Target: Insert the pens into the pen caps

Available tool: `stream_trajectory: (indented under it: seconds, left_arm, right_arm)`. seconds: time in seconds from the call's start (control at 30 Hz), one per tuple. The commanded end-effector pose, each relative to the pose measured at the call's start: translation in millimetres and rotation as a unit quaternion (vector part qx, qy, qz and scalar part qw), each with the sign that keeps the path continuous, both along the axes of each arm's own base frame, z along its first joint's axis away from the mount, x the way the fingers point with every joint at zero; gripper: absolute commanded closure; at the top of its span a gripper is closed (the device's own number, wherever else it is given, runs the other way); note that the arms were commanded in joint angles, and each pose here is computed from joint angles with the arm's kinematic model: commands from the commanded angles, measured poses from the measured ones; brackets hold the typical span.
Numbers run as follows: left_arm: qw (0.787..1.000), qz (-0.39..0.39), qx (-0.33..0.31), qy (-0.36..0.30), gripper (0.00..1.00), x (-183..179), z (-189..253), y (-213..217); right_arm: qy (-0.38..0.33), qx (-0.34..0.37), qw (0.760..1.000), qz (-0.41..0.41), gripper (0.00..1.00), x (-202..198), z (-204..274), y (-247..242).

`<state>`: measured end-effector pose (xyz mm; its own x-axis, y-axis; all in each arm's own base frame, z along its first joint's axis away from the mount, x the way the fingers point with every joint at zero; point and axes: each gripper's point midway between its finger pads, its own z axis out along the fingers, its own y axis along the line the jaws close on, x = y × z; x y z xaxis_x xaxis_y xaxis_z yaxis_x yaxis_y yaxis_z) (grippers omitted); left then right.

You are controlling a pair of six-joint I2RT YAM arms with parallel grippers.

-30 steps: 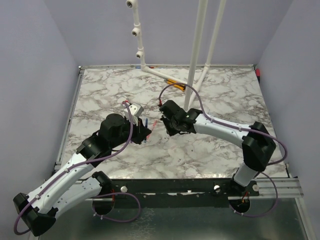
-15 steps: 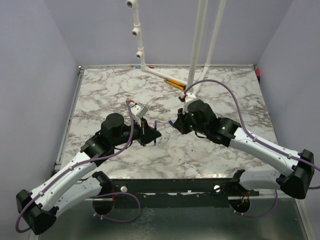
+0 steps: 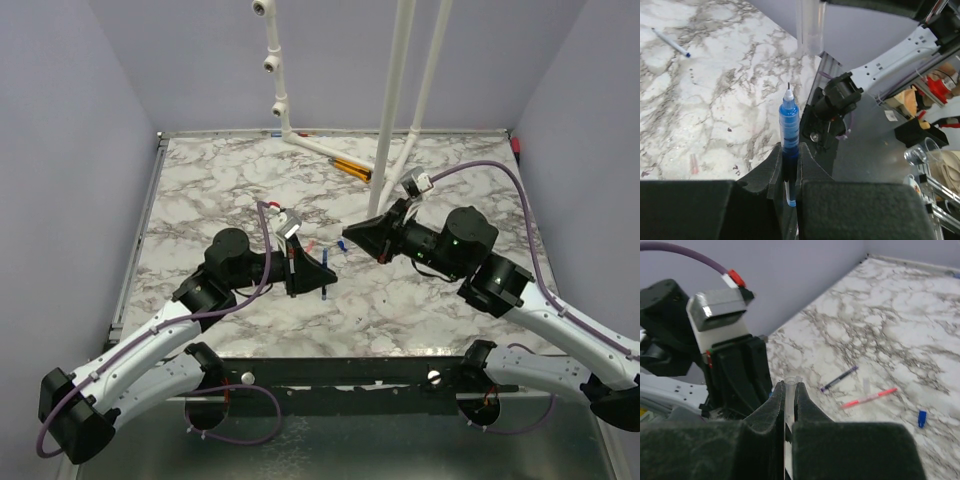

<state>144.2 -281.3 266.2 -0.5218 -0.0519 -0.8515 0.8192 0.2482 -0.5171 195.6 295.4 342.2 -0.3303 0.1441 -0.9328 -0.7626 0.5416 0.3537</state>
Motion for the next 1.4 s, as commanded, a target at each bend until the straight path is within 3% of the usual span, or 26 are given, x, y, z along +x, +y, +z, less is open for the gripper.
stream_trajectory:
  seconds: [0.0,0.23,0.67,1.37]
  left_arm:
    - [0.996,-0.08,-0.036,-0.009,1.0,-26.5,13.5,-6.5]
    - [0.994,-0.095,-0.052,-0.029,1.0,-39.1,23.9,-0.1]
    - [0.99,-0.115,-0.066,-0.044,1.0,-50.6,32.5,3.7]
    - [0.99,-0.104,-0.073,-0.054,1.0,-50.1,36.9,6.3]
  right_arm:
    - [-0.05,0.07,0.994,0.074,0.99,-21.6,38.9,15.4]
    - [-0.067,0.109,0.982,0.135,0.99,-37.1,63.1,30.3]
    - [-0.064,0.125,0.971,0.193,0.99,-46.5,63.1,49.6]
    - [-0.052,0.113,0.973,0.197,0.99,-47.7,48.7,50.8]
